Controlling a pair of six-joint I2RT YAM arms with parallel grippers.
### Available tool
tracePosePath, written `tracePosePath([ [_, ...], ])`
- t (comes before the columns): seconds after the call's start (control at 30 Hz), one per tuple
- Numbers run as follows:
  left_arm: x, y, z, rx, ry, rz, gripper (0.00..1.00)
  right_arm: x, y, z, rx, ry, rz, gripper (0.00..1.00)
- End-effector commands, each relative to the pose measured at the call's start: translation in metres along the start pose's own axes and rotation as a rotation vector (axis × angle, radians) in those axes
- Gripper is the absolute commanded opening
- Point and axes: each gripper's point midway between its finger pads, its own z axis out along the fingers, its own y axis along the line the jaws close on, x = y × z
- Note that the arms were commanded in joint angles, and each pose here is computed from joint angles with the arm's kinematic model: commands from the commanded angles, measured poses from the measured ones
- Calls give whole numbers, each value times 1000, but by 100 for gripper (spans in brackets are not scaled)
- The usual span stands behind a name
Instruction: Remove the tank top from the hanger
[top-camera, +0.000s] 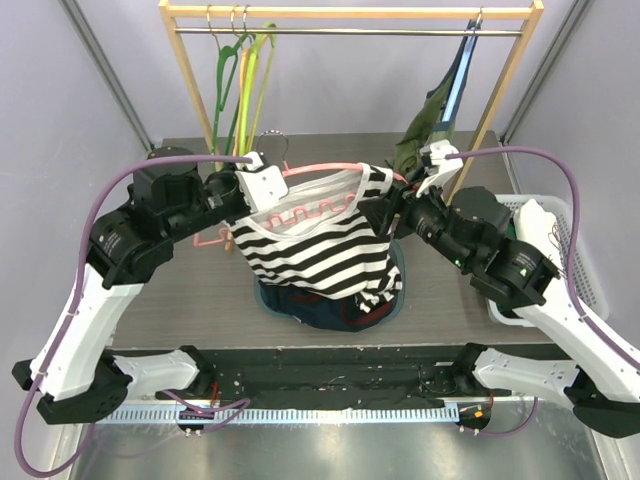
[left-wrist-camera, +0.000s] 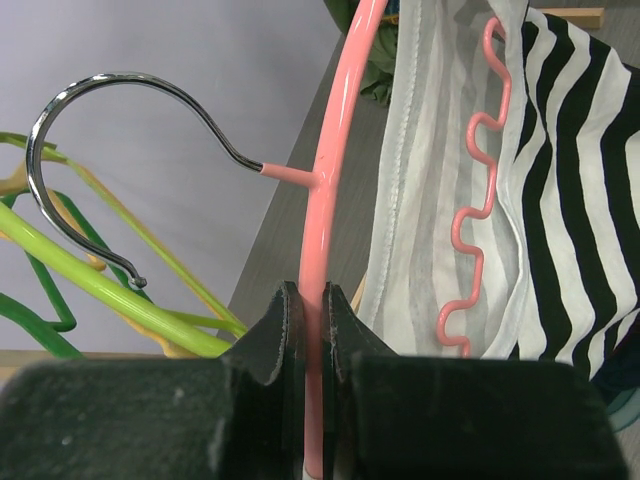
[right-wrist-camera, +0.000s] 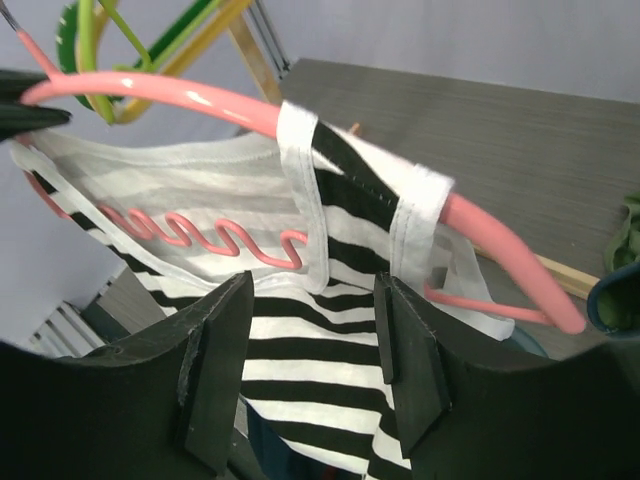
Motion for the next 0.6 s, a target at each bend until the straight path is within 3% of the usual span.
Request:
tracePosePath([
  [0.0,-28,14,-24,-52,-106,24,0,-45,11,-16,-46,-167,89,59],
  [0.3,-26,9,-30,-38,-106,28,0,-41,-7,-24,27,-187,73,70],
  [0.57,-27,7,-28,-23,-111,19,0,-49,12,-7,-52,-219,99,60],
])
